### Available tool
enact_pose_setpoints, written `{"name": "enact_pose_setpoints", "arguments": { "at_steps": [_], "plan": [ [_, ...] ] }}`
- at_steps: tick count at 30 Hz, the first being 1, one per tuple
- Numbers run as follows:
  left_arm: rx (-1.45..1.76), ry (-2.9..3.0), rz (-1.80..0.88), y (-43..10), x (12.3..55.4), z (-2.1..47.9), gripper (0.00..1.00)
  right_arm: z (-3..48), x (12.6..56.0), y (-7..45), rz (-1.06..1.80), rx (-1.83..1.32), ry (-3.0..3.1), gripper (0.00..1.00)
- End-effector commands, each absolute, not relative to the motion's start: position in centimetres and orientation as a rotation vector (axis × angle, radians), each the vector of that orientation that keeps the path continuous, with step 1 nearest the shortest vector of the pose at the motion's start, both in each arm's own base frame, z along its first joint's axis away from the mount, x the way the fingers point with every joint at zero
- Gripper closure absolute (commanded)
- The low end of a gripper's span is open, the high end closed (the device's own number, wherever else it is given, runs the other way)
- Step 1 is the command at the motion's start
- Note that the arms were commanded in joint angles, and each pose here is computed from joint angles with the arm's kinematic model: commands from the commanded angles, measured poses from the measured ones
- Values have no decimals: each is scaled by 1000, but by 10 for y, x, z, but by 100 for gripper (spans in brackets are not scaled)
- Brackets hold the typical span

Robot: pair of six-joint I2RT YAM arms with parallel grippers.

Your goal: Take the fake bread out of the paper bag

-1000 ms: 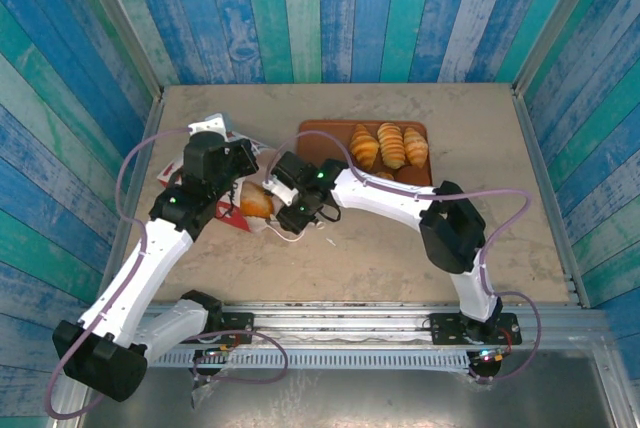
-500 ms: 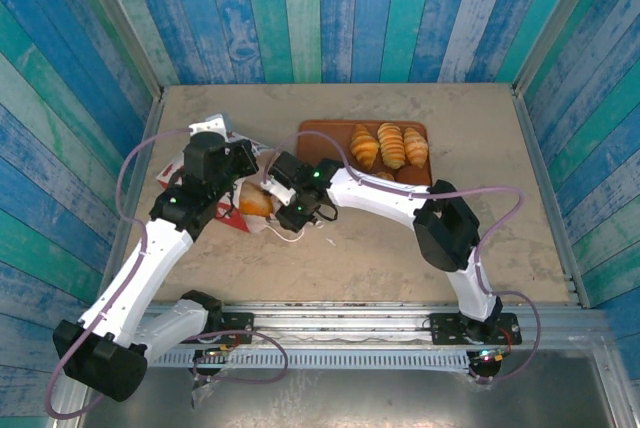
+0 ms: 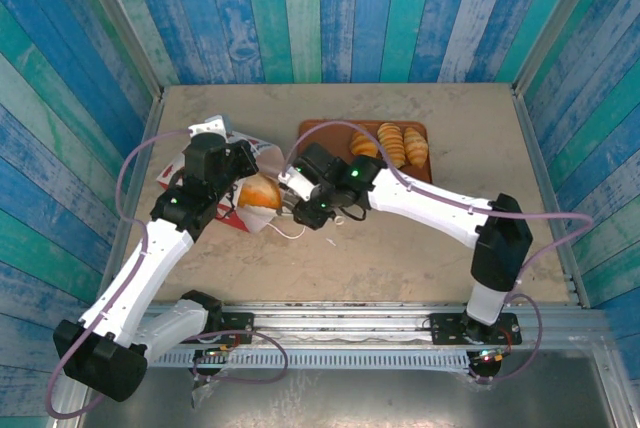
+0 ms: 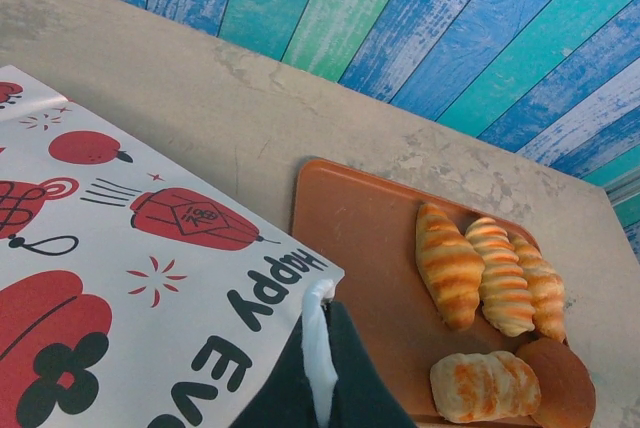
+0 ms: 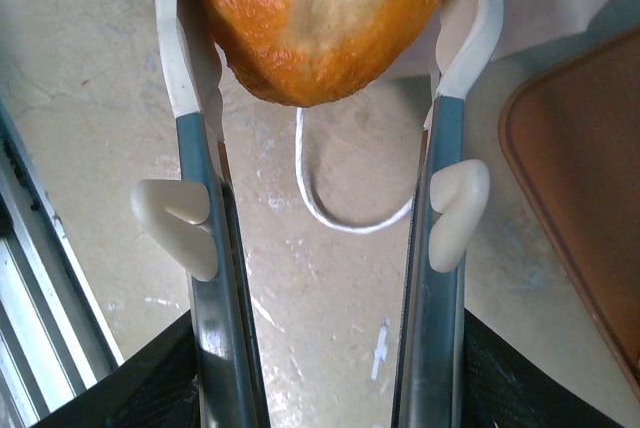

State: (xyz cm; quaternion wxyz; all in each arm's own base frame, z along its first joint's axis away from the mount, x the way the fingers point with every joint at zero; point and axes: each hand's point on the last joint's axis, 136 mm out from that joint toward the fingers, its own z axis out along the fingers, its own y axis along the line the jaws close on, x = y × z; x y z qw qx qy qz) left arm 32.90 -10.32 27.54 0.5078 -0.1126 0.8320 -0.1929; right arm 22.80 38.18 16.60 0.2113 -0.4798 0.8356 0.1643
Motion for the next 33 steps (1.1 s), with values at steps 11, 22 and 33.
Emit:
{"name": "enact_pose_setpoints", "arguments": {
  "at_steps": [11,22,33],
  "plan": [
    [-323,1938,-405,-89,330,289,100,192,222,298,385,-1262,2337,44],
    [-343,1927,-392,-84,328,291,100,196,256,257,267,-1137,2368,45],
    [-353,1912,-391,-81,323,296,100,181,303,244,239,-970,2462,45]
  ]
}}
